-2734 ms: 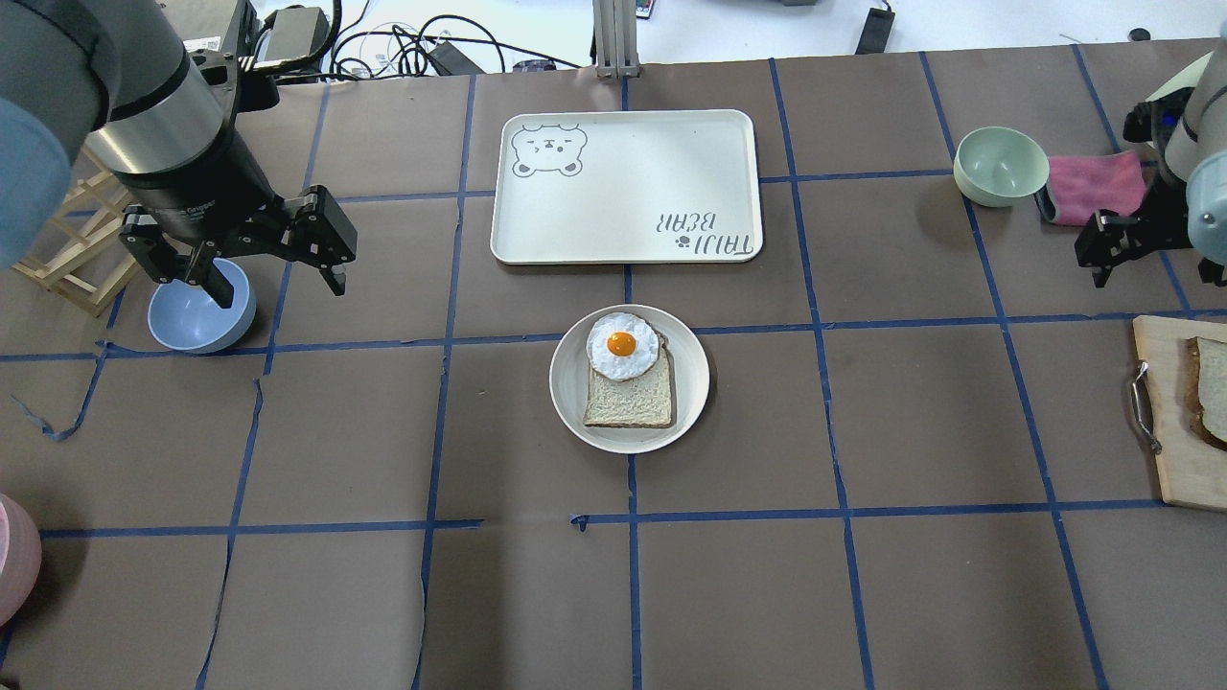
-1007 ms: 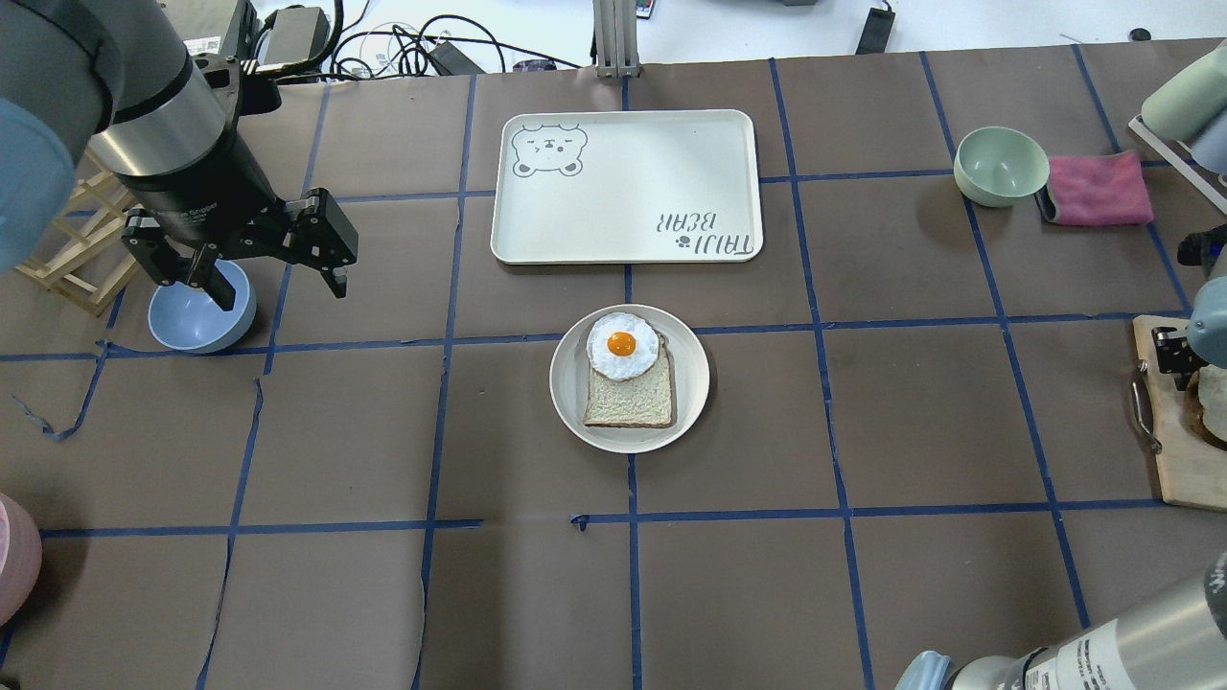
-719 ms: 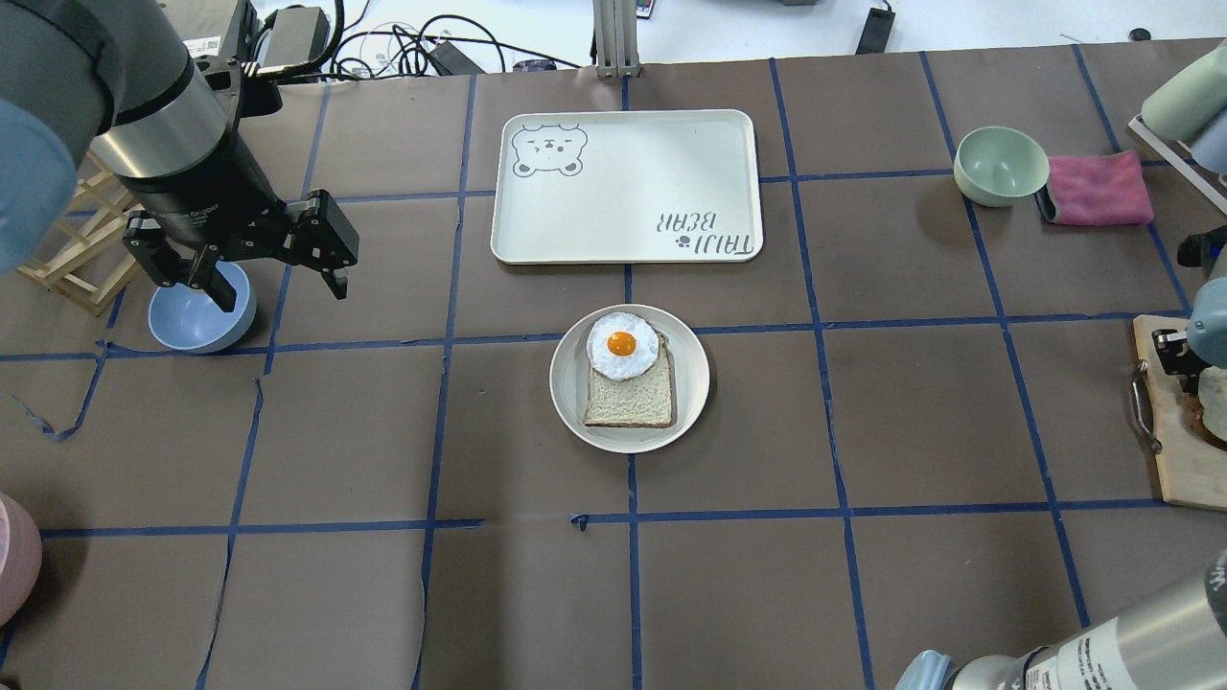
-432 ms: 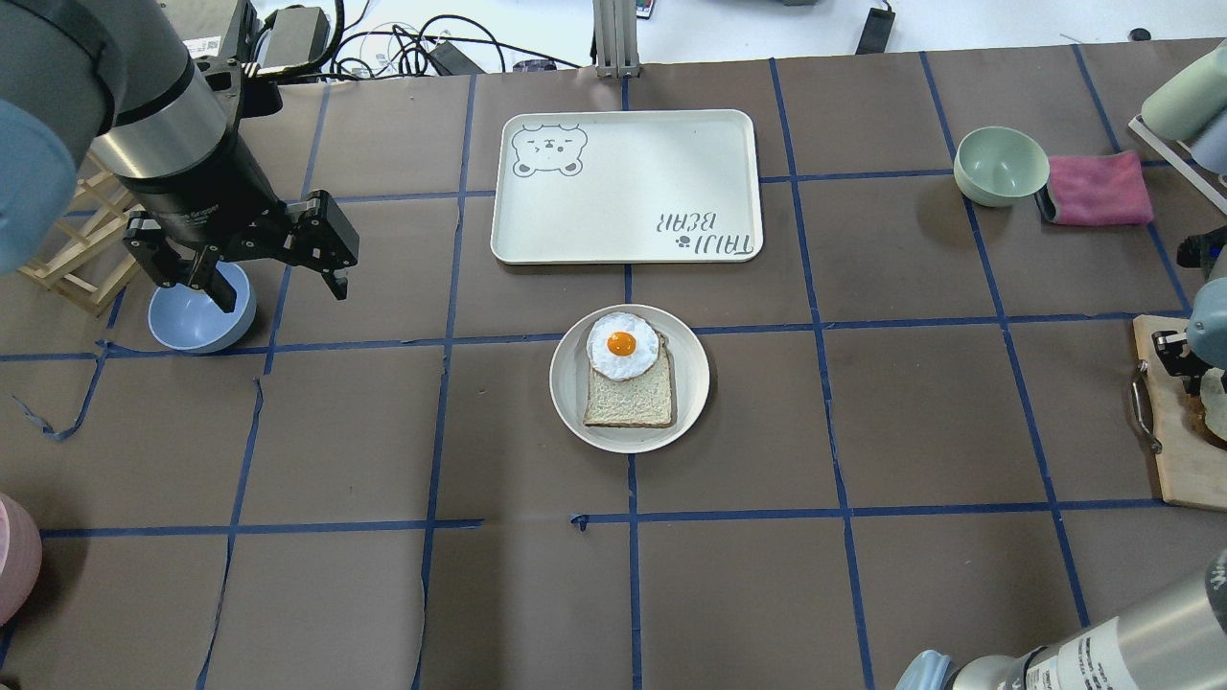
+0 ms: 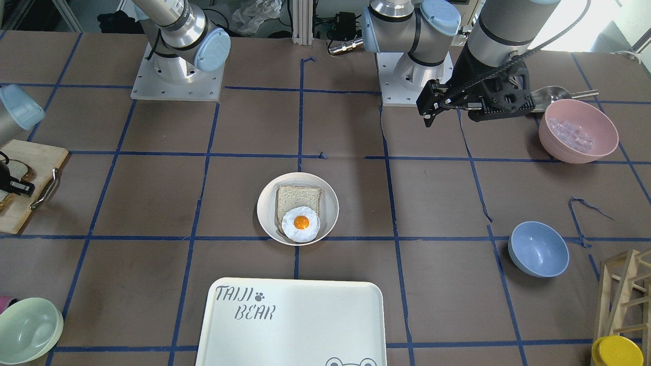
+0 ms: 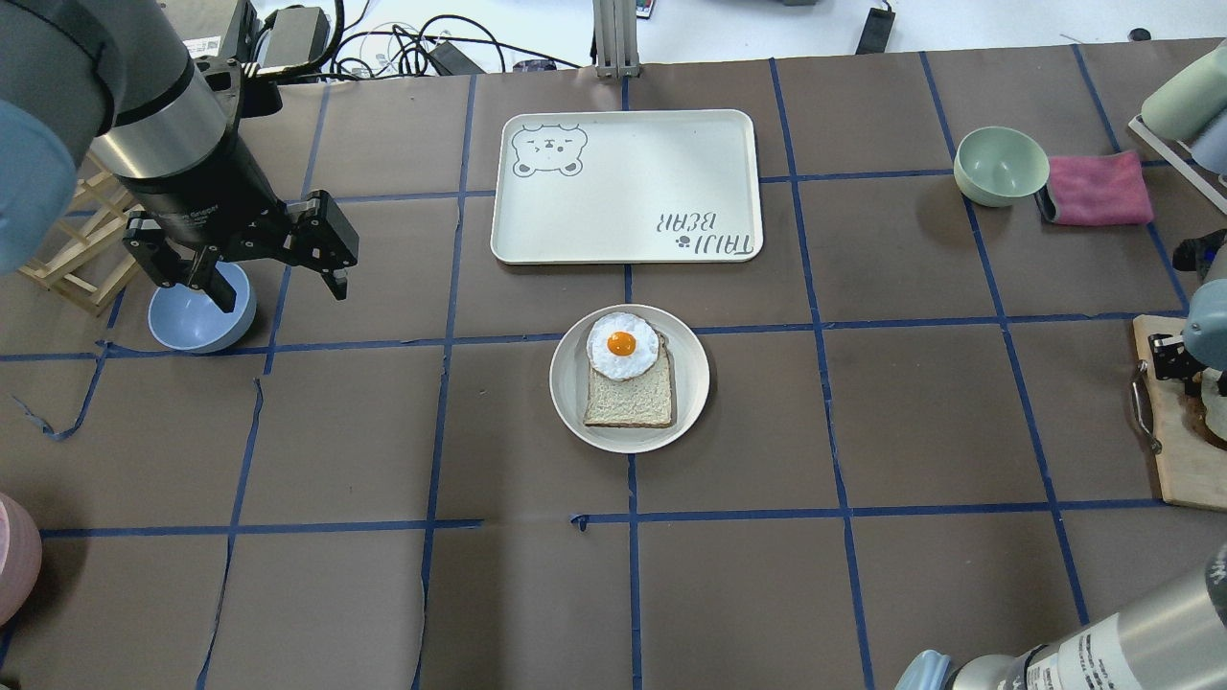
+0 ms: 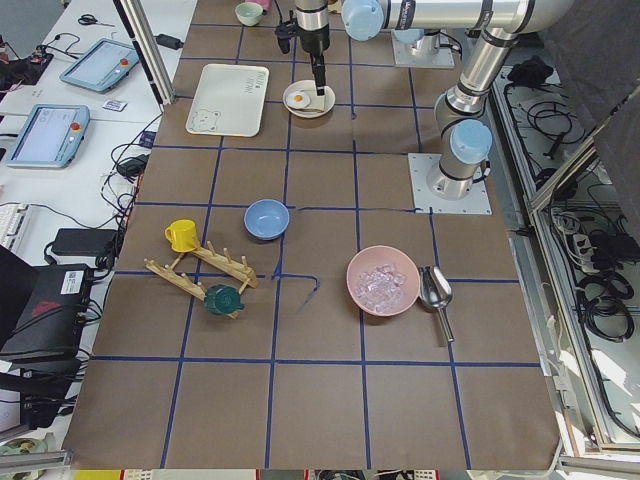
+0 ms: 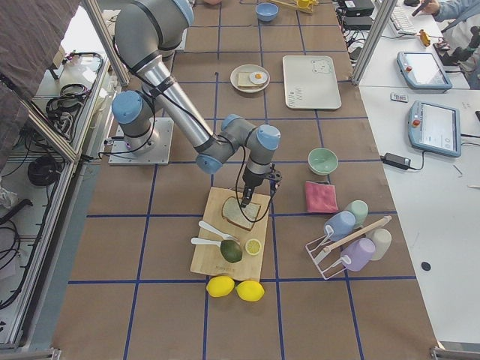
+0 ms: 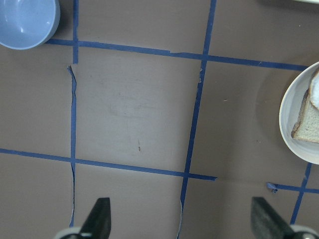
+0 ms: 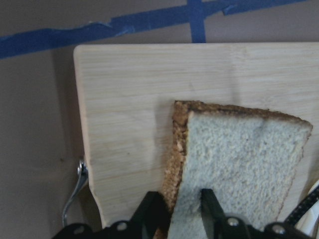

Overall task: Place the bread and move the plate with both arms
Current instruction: 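Lift the bread slice upright off the cutting board with the right gripper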

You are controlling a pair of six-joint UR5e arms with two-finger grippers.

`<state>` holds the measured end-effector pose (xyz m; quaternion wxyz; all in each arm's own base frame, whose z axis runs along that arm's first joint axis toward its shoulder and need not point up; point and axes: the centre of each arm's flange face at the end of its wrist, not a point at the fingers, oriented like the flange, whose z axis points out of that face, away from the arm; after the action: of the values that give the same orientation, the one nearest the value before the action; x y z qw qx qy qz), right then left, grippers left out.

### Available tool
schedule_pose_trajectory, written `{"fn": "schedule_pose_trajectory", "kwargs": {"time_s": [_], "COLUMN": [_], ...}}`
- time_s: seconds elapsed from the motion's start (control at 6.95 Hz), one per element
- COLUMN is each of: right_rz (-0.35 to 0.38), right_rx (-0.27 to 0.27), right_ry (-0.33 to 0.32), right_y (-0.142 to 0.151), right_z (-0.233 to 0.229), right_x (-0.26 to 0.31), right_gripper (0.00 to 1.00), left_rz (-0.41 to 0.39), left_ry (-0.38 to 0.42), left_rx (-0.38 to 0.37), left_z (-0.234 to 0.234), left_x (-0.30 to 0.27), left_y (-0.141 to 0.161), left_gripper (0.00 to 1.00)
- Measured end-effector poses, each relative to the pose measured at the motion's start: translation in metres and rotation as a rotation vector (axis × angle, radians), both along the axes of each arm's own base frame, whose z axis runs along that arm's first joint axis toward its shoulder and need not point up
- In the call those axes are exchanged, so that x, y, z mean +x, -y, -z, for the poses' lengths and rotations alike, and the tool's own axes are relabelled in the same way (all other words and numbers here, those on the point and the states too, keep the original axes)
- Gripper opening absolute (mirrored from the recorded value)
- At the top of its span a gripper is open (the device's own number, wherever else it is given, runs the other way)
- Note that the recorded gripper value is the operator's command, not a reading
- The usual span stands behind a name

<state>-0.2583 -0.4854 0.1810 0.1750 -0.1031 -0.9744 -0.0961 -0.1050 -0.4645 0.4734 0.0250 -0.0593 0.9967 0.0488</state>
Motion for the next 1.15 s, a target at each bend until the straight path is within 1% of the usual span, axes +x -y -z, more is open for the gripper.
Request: {"fn": "schedule_pose_trajectory", "kwargs": {"time_s": [0.58, 0.86, 1.15], "right_rz": [0.012, 0.016, 0.043], "right_rx": [-0.006, -0.031, -0.029], "right_ry": [-0.008, -0.048, -0.052], "right_y": [-0.001, -0.005, -0.011], "right_z": [-0.007, -0.041, -0.060], "right_x": [0.002, 0.008, 0.015], "right_gripper": [0.00, 0.00, 0.00], "left_rz": [0.000, 0.001, 0.001], "left_ry": [0.001, 0.001, 0.002], "left_rx": [0.001, 0.002, 0.002], "left_z": [0.000, 0.000, 0.000], "left_x": [0.000, 0.000, 0.000], "left_y": [0.000, 0.000, 0.000], "left_gripper": [1.00, 1.00, 1.00]}}
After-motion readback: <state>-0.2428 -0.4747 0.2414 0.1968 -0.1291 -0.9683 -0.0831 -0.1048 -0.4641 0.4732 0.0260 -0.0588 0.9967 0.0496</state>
